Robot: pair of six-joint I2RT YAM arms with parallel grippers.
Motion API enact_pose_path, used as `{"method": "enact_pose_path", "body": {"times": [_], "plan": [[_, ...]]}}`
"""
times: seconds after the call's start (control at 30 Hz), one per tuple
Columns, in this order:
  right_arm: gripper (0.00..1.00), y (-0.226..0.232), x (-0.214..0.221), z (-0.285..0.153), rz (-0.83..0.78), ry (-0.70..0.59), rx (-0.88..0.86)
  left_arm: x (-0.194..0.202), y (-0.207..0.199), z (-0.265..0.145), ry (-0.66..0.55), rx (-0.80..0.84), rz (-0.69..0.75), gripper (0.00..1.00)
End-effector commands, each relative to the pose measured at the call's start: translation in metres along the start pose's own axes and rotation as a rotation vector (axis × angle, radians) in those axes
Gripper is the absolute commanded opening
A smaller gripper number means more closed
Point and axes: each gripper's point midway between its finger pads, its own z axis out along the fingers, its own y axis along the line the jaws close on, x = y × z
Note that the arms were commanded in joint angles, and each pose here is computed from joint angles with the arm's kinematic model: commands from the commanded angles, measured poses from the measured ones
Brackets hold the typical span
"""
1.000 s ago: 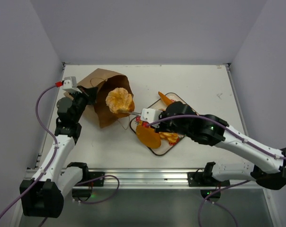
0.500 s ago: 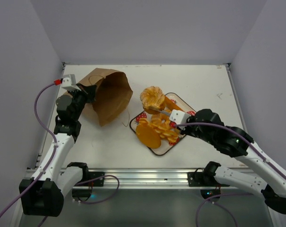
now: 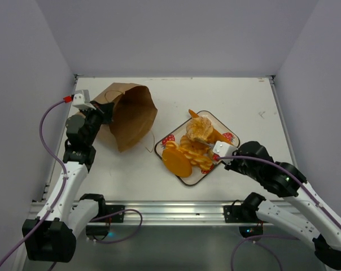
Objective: Take the fake bread out of the paper bag
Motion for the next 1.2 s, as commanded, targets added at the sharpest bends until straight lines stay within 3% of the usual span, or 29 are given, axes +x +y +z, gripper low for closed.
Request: {"method": "enact_pose_path", "body": {"times": [0.0, 0.13, 0.23, 0.3, 0.4, 0.53, 1.17], "plan": [[0.0, 0.003, 0.004, 0.004, 0.009, 0.004, 0.0, -0.02, -0.01, -0.001, -0.047, 0.026, 0.027, 0.0], [0.03, 0.009, 0.012, 0.011, 0.01, 0.038, -0.016, -0.02, -0.013, -0.002, -0.047, 0.038, 0.024, 0.0], [0.12, 0.012, 0.017, 0.015, 0.013, 0.058, -0.02, -0.021, -0.013, -0.003, -0.05, 0.041, 0.021, 0.0], [0.26, 0.013, 0.019, 0.015, 0.017, 0.066, -0.016, -0.019, -0.013, -0.003, -0.046, 0.043, 0.02, 0.0], [0.38, 0.01, 0.017, 0.013, 0.028, 0.056, -0.003, -0.019, -0.015, -0.004, -0.046, 0.051, 0.018, 0.0], [0.44, 0.007, 0.013, 0.01, 0.04, 0.043, 0.0, -0.018, -0.017, -0.004, -0.043, 0.06, 0.015, 0.0], [0.44, -0.018, -0.034, -0.017, 0.069, -0.101, 0.012, -0.019, -0.026, -0.005, -0.036, 0.114, 0.029, 0.0]]}}
